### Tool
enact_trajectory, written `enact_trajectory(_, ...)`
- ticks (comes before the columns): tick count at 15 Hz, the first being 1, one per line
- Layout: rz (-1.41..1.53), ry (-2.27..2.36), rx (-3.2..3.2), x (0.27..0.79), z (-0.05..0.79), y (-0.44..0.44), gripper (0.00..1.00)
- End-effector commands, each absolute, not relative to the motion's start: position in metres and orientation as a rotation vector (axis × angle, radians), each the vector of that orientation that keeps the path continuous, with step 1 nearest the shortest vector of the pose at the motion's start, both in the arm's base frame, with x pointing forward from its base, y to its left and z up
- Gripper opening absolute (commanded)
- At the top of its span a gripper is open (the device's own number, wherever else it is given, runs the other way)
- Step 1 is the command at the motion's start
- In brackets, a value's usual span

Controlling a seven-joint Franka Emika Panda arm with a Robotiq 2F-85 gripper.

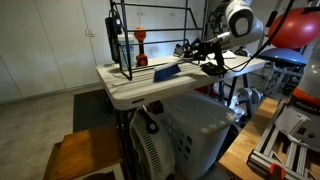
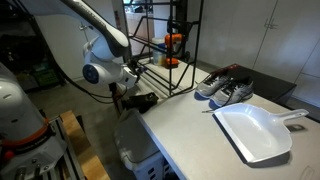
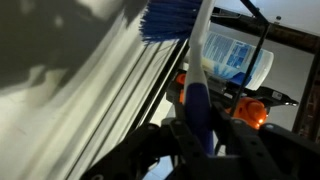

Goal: Put the brush upright

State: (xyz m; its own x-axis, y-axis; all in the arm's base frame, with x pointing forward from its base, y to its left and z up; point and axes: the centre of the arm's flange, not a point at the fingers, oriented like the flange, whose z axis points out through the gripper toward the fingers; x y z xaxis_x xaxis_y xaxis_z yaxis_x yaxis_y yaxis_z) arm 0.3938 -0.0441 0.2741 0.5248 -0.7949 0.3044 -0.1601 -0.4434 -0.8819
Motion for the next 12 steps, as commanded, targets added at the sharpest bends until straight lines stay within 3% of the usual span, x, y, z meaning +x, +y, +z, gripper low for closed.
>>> enact_trajectory(1, -0.989, 0.769, -1.922, 0.4045, 0.2570, -0.0386, 0.08)
enact_trajectory(12, -1.060, 0.656, -1.915, 0.4103, 0.2598, -0.0394, 0.08)
